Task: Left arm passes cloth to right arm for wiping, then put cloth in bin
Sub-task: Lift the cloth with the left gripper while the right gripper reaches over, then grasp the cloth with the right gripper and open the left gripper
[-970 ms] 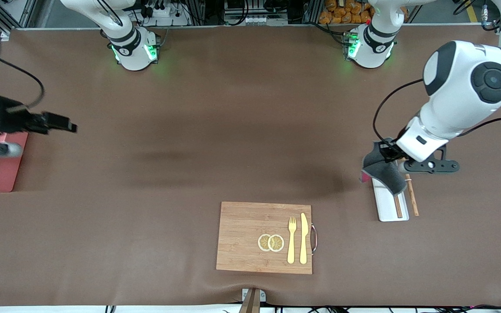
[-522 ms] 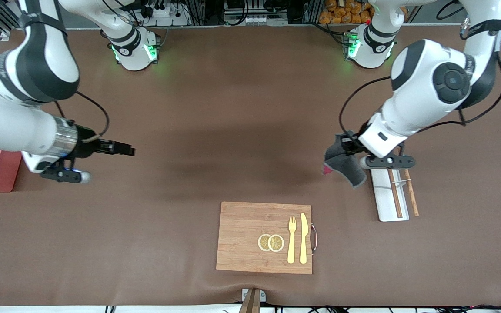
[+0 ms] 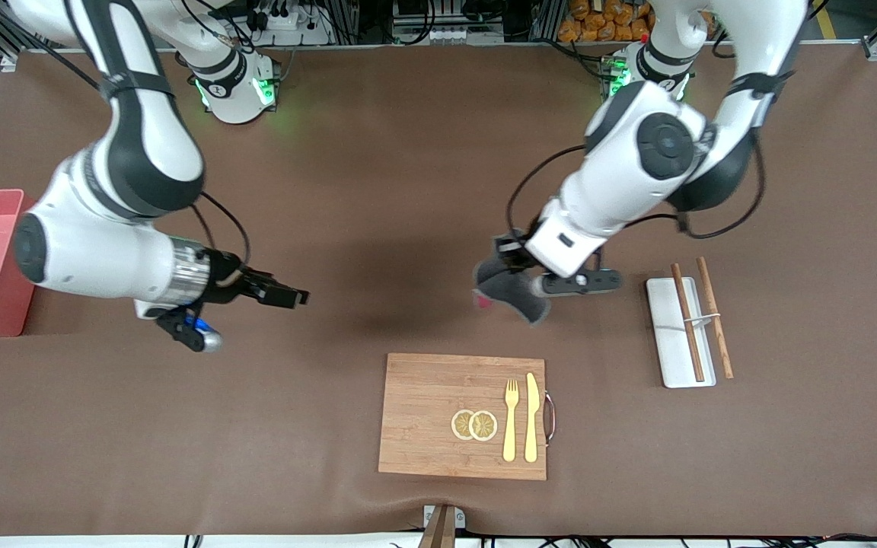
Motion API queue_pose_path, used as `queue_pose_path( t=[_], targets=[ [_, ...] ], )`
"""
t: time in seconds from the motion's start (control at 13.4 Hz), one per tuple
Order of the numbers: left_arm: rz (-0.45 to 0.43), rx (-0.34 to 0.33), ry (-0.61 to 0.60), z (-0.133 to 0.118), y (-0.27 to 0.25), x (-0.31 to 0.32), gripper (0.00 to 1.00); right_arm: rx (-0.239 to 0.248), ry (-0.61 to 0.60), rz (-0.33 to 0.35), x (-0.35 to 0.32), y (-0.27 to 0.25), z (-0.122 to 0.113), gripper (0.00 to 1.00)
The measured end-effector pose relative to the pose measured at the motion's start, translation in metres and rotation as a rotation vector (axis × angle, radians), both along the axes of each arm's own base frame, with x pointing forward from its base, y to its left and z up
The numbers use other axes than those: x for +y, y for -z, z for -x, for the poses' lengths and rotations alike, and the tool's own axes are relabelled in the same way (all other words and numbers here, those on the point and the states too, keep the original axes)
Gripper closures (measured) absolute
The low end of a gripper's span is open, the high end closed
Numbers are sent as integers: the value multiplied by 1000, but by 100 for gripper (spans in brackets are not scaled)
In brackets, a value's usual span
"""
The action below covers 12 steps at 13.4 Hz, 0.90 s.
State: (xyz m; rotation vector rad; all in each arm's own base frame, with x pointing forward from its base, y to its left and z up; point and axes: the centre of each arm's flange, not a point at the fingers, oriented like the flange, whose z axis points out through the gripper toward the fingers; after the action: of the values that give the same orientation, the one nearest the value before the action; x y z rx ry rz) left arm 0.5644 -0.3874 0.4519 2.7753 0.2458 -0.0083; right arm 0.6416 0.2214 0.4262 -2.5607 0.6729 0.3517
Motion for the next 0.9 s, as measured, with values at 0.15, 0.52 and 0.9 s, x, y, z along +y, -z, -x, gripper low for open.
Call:
queue_pose_path(
  t=[0.15,0.52,0.9],
  targets=[
    [65,-5,-52,21,16,-59,95,13,99,-30,35,18,-2,0],
    [149,37,-130,42,26,-130,95,94,231,-35,60,61,-7,0],
    [205,46,-200,45,21,-151,95,305,264,-79,55,95,4,0]
  ],
)
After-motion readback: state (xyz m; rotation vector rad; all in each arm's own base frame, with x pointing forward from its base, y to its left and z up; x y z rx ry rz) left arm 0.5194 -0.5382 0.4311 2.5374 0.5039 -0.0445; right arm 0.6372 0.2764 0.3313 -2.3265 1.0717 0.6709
